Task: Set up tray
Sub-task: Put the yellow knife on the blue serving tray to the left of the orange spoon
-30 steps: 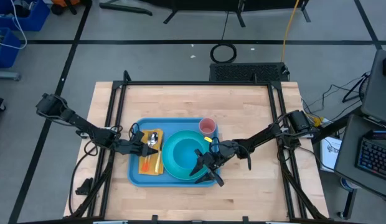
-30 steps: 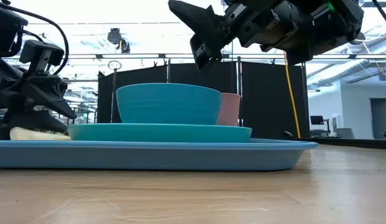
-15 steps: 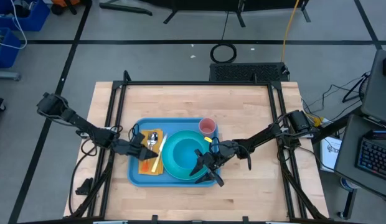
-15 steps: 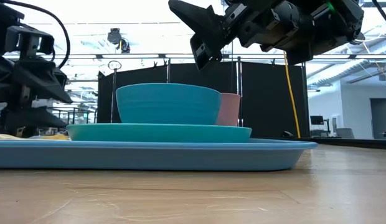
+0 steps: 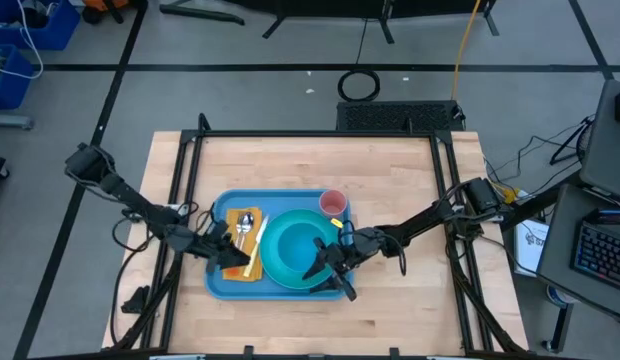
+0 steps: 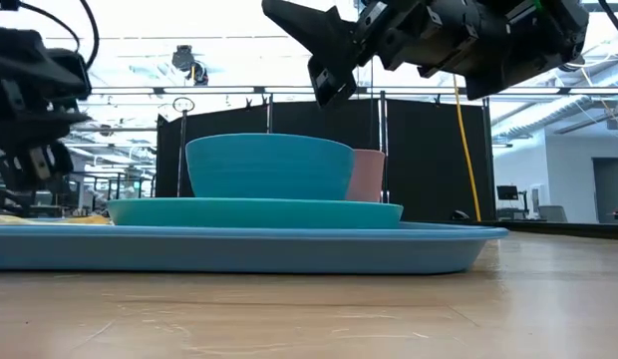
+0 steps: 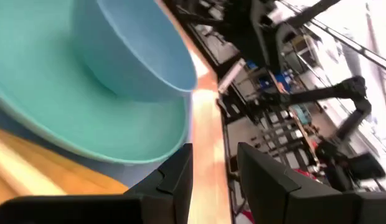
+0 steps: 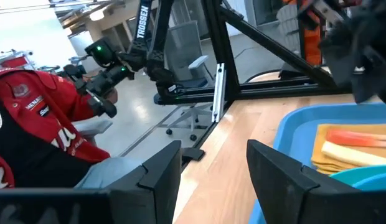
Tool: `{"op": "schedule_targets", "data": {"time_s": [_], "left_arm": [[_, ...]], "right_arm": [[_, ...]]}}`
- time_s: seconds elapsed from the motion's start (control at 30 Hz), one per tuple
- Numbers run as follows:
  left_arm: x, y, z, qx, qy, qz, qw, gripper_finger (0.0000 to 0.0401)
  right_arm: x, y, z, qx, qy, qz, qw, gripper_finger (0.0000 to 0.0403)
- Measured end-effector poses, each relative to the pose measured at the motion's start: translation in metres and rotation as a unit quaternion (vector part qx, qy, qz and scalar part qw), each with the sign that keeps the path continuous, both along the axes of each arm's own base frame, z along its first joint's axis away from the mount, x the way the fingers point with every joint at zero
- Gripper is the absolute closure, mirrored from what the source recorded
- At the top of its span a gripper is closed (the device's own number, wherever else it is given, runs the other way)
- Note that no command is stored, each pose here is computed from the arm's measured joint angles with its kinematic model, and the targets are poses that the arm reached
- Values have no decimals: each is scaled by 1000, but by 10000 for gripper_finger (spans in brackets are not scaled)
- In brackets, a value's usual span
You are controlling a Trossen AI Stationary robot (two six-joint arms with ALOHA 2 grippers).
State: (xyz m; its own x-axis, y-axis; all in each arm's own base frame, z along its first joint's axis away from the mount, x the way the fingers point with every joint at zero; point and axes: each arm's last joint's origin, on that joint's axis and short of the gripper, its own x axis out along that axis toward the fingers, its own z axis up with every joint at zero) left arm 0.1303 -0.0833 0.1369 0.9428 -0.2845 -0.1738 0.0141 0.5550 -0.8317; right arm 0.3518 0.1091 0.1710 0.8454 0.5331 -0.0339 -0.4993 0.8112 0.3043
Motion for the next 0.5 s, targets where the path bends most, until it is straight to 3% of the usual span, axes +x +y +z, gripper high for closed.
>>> {"op": "schedule_targets", "data": {"time_s": [0.33,0.5], "left_arm": [[-11,-16,3,36,-29,-56,997,272],[-7,-9,8,59,-61,27,996,272]], "right_arm": [[1,-5,4,-6,7,-78,997,232],[-1,-13,15,-8,9,-119,993,232]]}}
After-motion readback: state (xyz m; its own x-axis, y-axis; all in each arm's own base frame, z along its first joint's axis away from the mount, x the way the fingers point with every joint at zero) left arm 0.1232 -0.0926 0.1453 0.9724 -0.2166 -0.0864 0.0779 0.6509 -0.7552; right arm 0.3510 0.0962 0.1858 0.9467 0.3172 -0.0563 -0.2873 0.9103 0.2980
